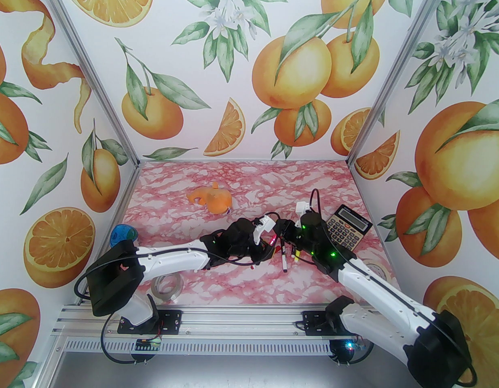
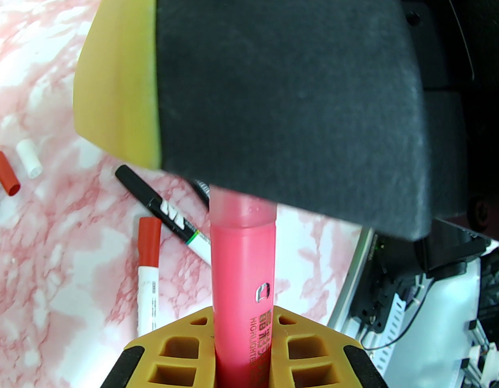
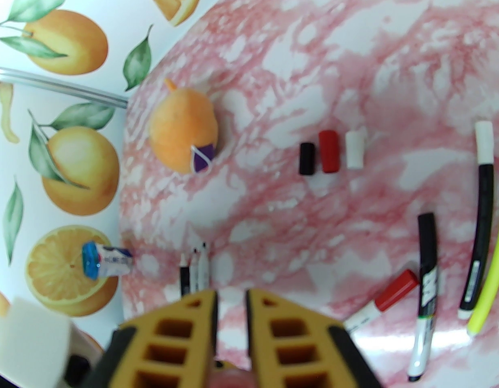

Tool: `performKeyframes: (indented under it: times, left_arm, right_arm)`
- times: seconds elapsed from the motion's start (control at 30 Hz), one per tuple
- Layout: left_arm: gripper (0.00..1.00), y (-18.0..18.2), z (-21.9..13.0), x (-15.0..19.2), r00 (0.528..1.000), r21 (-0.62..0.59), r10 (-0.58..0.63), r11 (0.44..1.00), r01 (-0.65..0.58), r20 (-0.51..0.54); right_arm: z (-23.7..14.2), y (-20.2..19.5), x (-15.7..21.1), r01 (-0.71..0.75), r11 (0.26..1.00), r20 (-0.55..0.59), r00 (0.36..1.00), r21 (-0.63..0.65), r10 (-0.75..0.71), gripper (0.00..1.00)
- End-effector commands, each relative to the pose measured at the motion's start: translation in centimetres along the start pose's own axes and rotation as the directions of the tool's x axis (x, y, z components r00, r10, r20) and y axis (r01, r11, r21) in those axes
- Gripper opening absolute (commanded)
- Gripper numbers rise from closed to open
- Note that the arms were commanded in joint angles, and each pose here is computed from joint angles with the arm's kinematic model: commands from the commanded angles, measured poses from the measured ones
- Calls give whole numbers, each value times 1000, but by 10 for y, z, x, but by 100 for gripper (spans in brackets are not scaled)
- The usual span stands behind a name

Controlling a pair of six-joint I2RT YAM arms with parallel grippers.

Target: Open the pen caps

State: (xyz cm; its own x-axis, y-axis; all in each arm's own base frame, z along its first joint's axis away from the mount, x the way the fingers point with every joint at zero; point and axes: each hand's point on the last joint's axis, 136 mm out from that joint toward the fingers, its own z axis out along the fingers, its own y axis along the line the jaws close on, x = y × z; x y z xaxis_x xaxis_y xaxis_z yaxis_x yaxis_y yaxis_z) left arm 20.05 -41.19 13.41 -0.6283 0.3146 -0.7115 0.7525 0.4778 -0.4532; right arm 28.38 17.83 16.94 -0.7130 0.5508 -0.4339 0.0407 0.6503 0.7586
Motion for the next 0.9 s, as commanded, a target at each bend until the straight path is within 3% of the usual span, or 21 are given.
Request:
performKeyframes:
  times: [0.0,0.17,0.63,0.87]
  left_arm:
    - [7,-8,0,64,972,45,-26,998,37,-234]
    - [7,-17,-2,66,970,111,-31,992,60,-241]
    - [4,-13,-7,69,965,151,-86,980,126,-247]
    - [4,-2,-17,53,981,99,-116,986,132,-153]
  right_arm:
    - [-18,-12,-73,-18,998,318,948,52,0,7]
    - [-19,2,-76,34,999,300,954,-39,-21,7]
    - [-29,2,-86,115,991,344,935,-61,-88,7]
    - [-19,-15,-86,107,993,298,948,42,-115,8]
